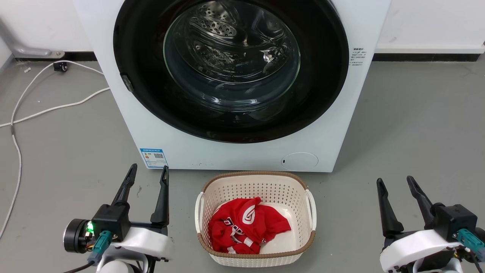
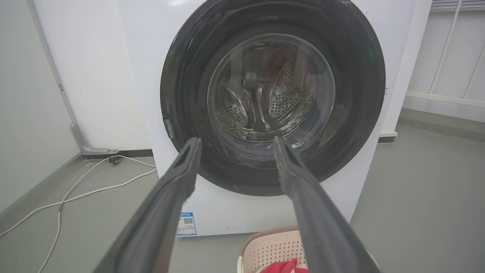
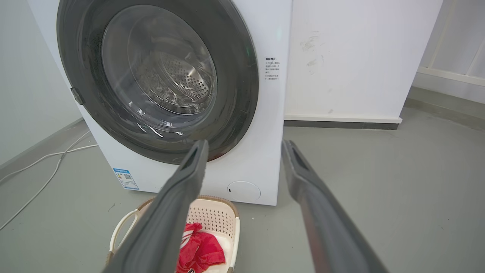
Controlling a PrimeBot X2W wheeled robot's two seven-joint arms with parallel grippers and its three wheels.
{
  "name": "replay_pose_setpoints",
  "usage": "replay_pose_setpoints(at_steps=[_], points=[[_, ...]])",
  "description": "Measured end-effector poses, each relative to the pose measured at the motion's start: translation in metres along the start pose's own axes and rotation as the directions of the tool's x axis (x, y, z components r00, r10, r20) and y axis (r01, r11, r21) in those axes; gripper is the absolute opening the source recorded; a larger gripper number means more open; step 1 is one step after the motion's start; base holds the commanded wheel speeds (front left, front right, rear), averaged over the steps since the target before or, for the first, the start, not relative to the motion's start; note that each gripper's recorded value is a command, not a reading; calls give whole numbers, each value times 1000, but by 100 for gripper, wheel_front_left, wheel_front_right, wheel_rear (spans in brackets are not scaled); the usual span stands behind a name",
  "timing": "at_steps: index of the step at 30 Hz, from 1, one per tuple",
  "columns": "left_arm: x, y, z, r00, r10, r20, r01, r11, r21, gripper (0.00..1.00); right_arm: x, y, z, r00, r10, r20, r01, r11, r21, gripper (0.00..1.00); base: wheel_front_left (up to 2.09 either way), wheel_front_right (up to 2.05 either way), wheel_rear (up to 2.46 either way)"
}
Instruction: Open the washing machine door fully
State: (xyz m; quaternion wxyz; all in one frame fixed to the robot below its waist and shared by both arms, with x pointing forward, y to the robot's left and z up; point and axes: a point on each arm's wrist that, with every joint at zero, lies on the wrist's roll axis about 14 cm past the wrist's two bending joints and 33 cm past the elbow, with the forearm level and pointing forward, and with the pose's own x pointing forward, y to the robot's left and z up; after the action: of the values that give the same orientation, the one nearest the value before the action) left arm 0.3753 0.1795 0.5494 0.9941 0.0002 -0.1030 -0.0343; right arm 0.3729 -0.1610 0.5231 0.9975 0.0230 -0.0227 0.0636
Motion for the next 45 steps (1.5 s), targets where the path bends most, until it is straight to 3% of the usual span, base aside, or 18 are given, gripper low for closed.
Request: replay_pose_setpoints(at_steps=[4,5,6,11,14,17,20,22,24,26,29,30,31,32,34,38,41,45], points=[[0,0,-1,1000,-2,-2,2,1000,1,100,0,-2,0,1000,-5,2,5,1000,11,100,0,0,0],[0,0,-1,1000,-1,-2,1,1000,1,100,0,-2,1,1000,-7,7,7,1000,21,29,0,0,0],[0,0,-1,1000,0,-2,0,1000,1,100,0,-2,1,1000,-8,8,7,1000,26,0,0,0,0],[0,0,-1,1000,0,-2,0,1000,-1,100,0,-2,1,1000,-11,17,9,997,71,0,0,0,0],[0,0,-1,1000,1,-2,-1,1000,-2,100,1,-1,3,999,-17,35,11,988,154,0,0,0,0],[1,0,-1,1000,1,-2,-1,1000,-5,100,1,0,3,998,-33,58,14,951,309,0,0,0,0],[1,-1,-1,1000,-1,-3,1,1000,-7,100,2,0,3,995,-63,83,18,889,457,0,0,0,0],[1,-1,-2,1000,-2,-3,2,1000,-9,100,5,-2,8,990,-93,107,15,817,576,0,0,0,0],[1,-1,-2,1000,-1,-4,1,1000,-10,100,8,-3,11,985,-129,116,6,694,720,0,0,0,0],[1,-1,-2,1000,0,-5,0,1000,-11,100,10,-6,10,978,-179,102,0,497,868,0,0,0,0],[1,0,-3,1000,3,-7,-3,1000,-14,100,15,-12,12,968,-240,75,-24,209,978,0,0,0,0],[1,0,-3,1000,4,-8,-4,1000,-15,100,17,-15,13,964,-257,70,-35,137,990,0,0,0,0],[1,0,-4,1000,5,-9,-5,1000,-16,100,20,-19,16,959,-276,64,-54,45,998,0,0,0,0],[2,0,-4,1000,6,-9,-6,1000,-16,100,22,-24,20,954,-293,65,-71,-8,997,0,0,0,0],[3,1,-5,1000,8,-12,-8,1000,-17,100,29,-35,26,941,-331,71,-102,-79,992,0,0,0,0],[10,0,-7,1000,7,-13,-8,1000,-20,100,50,-54,38,927,-366,86,-140,-124,982,0,0,0,0],[16,1,-8,1000,8,-8,-9,1000,-20,100,73,-72,51,923,-370,105,-163,-129,978,0,0,0,0],[25,6,-8,1000,17,-1,-17,1000,-20,100,109,-83,75,940,-309,144,-168,-52,984,0,0,0,0]])
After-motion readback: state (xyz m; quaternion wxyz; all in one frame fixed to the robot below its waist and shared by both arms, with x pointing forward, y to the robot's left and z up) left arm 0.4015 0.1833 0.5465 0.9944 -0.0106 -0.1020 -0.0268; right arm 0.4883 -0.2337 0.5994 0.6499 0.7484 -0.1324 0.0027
